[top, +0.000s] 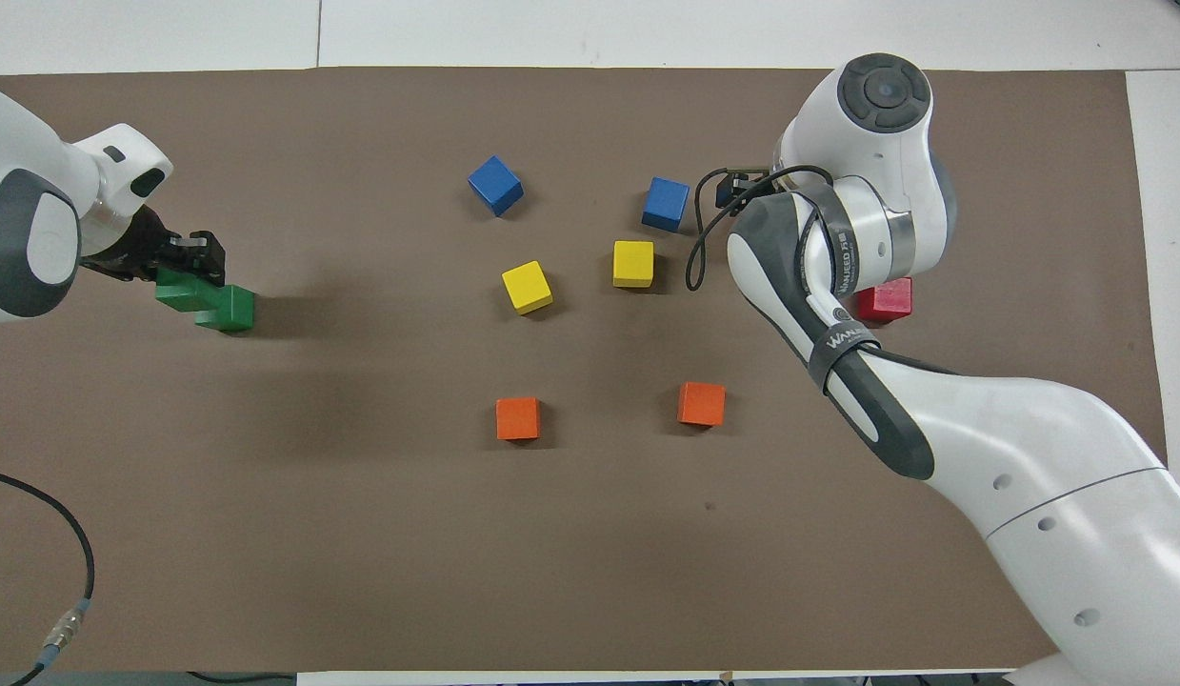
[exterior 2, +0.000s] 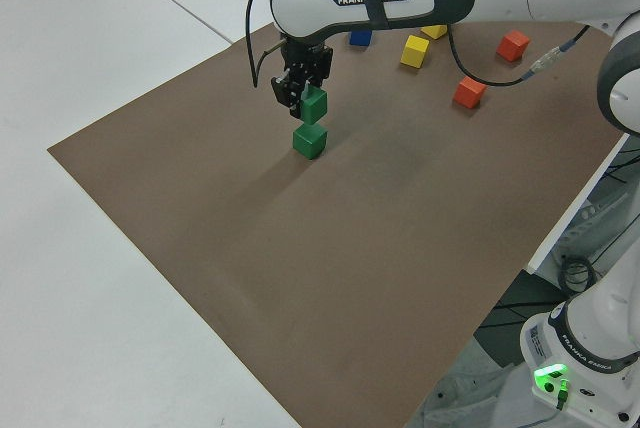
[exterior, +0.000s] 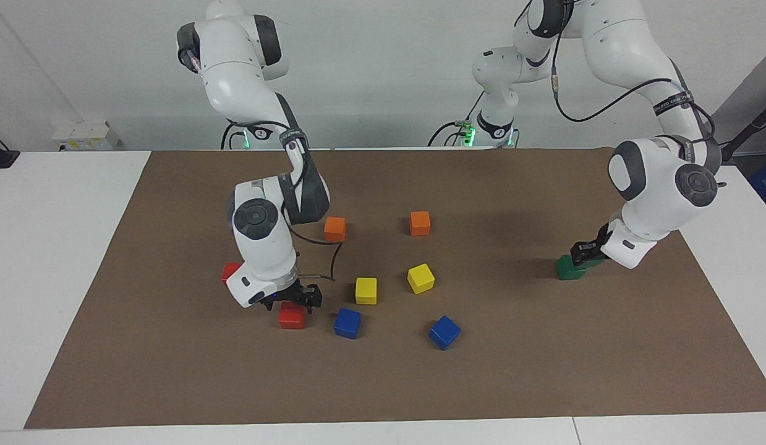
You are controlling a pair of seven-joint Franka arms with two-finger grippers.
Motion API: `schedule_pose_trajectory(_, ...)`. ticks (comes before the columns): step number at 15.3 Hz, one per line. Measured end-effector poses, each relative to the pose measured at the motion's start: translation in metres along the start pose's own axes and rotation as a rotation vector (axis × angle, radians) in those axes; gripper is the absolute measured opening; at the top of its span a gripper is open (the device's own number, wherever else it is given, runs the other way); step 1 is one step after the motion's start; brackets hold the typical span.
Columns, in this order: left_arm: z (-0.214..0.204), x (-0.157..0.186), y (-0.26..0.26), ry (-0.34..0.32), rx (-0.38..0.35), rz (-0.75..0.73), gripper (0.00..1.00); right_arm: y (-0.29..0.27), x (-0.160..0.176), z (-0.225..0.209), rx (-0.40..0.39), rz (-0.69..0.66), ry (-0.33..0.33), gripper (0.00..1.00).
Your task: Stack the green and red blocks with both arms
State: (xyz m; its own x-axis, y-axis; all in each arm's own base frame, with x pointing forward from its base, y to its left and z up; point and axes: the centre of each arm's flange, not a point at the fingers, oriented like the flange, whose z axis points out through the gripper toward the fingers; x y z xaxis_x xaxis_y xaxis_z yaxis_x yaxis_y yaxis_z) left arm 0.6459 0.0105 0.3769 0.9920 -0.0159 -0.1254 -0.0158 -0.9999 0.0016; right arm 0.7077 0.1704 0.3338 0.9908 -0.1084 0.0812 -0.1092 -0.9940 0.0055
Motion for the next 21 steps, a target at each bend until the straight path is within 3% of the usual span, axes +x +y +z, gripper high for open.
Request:
schedule_pose_trajectory(11,0.024,-0.007,-0.005,0.022,0.0,0.076,0.55,0.002,0.001,0.029,0.008,-0.011,0.024,1.0)
schedule_pose_trajectory(15,0.024,-0.009,-0.005,0.028,0.0,0.076,0.55,0.007,0.001,0.031,0.005,-0.005,0.019,0.58)
schedule_pose_trajectory(21,0.024,-0.009,-0.005,0.031,0.0,0.075,0.58,0.008,-0.001,0.029,-0.005,-0.006,-0.01,0.55)
